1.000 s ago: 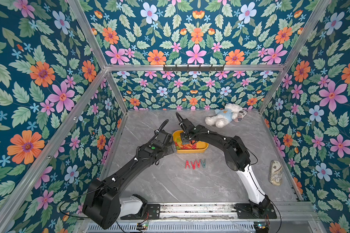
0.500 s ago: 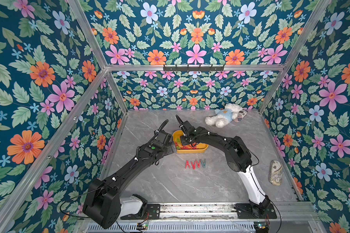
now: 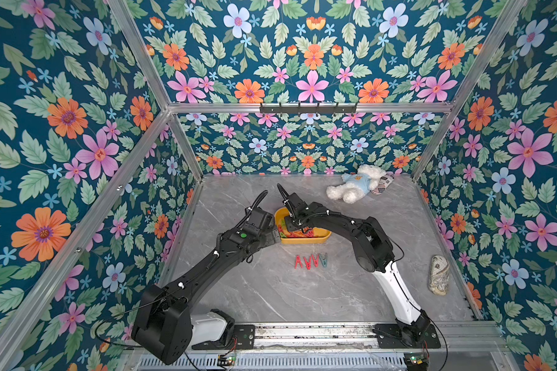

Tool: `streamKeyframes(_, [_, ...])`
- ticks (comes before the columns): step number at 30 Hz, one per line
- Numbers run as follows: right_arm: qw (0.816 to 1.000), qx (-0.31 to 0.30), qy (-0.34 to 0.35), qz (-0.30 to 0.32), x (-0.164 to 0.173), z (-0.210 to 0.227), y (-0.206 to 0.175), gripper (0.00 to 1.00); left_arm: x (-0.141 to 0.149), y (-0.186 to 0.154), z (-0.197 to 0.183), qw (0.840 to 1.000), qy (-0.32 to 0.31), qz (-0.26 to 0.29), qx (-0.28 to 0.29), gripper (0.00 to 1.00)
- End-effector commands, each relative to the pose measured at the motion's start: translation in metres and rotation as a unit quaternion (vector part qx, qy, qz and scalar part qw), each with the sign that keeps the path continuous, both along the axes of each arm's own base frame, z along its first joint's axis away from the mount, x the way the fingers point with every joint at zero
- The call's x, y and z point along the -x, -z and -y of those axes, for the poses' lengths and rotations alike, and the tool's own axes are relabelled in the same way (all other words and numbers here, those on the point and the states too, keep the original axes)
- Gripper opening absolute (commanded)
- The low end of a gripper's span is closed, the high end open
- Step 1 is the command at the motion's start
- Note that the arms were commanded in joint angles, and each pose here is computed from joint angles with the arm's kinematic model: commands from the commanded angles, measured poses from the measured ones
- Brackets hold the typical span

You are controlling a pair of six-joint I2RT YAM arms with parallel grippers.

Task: Take the clothespins out of the storage box
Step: Pick up the clothespin from the storage box.

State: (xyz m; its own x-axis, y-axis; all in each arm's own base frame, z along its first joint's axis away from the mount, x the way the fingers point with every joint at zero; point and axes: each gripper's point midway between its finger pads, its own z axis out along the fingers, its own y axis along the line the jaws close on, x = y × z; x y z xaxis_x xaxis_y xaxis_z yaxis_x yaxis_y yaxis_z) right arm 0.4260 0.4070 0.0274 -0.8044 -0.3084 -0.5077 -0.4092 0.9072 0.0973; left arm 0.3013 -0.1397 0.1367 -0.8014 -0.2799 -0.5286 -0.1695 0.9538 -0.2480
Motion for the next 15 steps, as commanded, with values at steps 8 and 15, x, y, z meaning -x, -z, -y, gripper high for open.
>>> streamKeyframes(8, [1.0,0.002,0.007,0.017,0.0,0.007,-0.027,0.08,-0.001,-0.002,-0.002,1.0,-0.003,0.004,-0.003,0.99])
streamKeyframes(15, [0.999,-0.02,0.022,0.027,0.003,0.01,-0.057,0.08,-0.006,-0.004,0.006,1.0,0.008,0.01,0.01,0.99])
